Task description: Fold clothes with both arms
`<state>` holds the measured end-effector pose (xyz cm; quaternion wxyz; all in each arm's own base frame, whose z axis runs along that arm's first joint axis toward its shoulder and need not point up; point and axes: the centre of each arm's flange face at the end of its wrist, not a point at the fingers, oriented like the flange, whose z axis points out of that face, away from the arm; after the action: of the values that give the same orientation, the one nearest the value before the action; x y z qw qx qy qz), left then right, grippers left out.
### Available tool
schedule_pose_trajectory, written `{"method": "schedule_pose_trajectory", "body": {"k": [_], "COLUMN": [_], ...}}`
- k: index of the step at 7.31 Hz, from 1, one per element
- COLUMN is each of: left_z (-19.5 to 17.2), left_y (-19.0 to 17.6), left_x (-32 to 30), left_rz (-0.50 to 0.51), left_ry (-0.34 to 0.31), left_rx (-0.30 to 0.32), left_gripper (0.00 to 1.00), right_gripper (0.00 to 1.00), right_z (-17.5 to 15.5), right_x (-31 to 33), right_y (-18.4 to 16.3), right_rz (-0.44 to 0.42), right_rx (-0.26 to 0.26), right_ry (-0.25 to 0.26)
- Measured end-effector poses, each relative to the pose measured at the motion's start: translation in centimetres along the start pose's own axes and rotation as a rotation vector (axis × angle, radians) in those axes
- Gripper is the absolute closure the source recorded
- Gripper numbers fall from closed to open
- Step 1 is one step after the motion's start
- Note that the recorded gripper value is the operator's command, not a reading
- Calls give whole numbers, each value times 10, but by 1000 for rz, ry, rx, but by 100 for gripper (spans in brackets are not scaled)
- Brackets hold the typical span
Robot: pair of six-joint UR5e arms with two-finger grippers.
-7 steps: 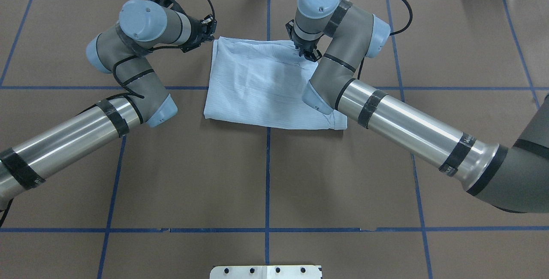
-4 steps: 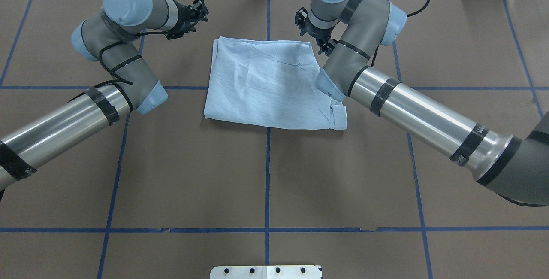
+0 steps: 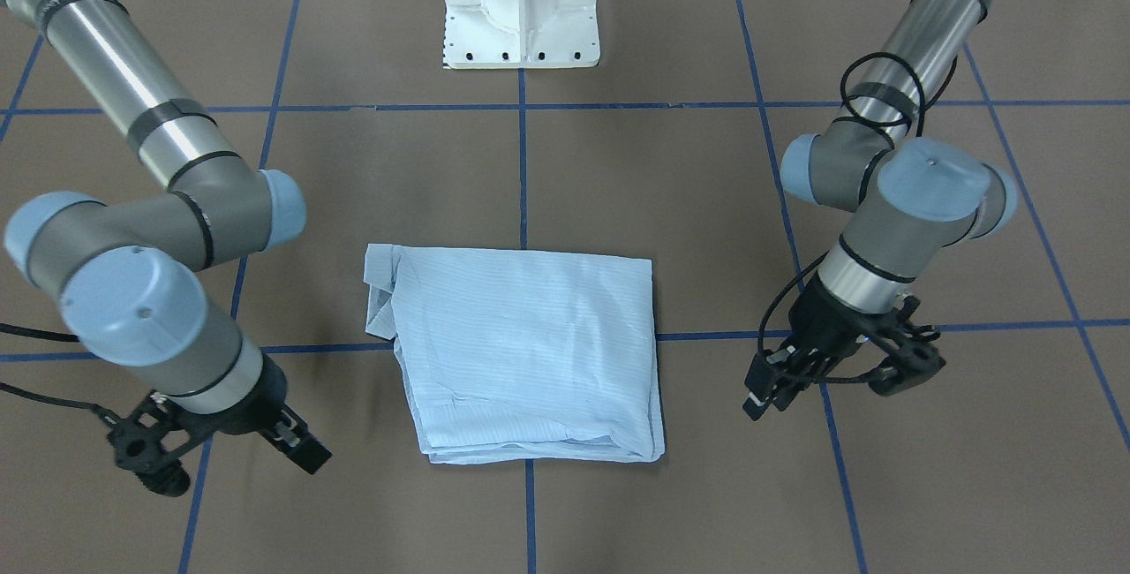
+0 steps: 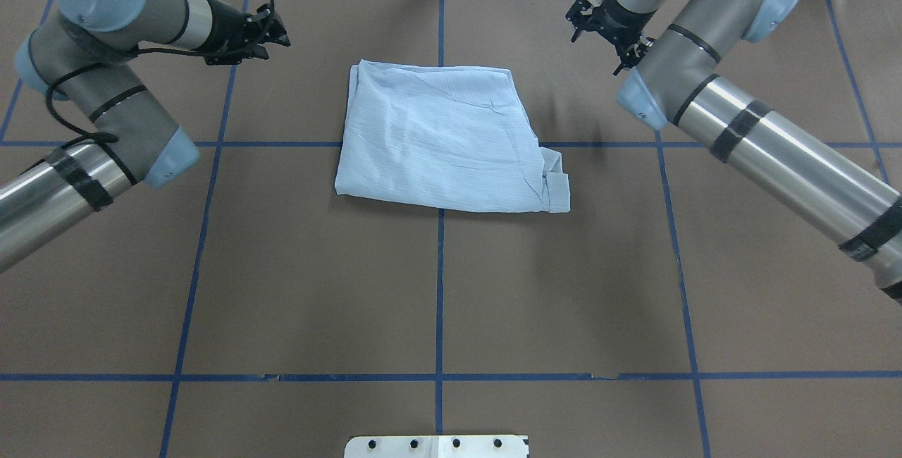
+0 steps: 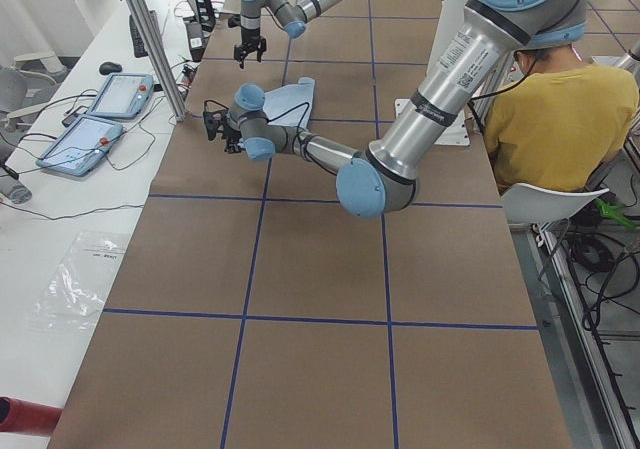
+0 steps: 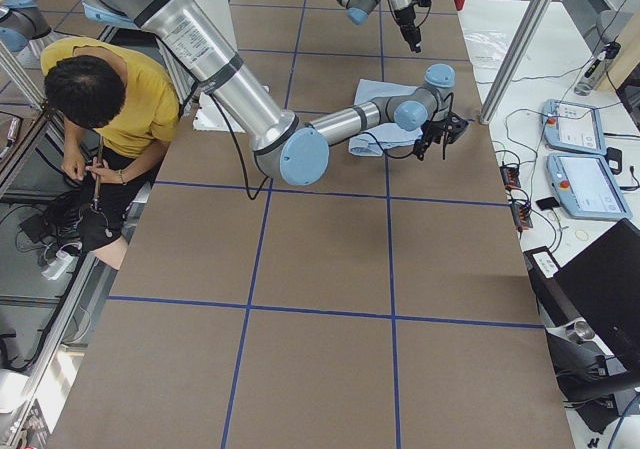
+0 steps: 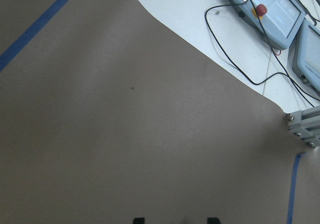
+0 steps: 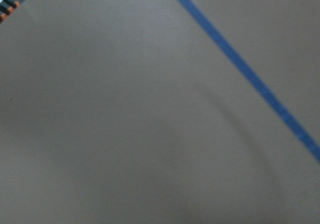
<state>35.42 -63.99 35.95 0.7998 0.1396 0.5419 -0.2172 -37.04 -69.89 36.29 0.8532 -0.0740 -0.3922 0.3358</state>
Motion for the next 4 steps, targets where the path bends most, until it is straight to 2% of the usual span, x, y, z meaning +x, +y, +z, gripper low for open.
{"method": "schedule_pose_trajectory", "body": {"k": [2, 4], "left_z": [-60, -119], "left_y": [0, -16], "left_x": [-55, -121], "left_rz": [163, 321], "left_ry": [5, -13], "left_rx": [-31, -45], "left_gripper": [48, 49], "right_gripper": [0, 0], "right_z": [-21, -56], "right_x": [101, 213], "right_y": [-46, -96], "right_rz": [-154, -294], "right_rx": [1, -12], "right_ry": [23, 18]}}
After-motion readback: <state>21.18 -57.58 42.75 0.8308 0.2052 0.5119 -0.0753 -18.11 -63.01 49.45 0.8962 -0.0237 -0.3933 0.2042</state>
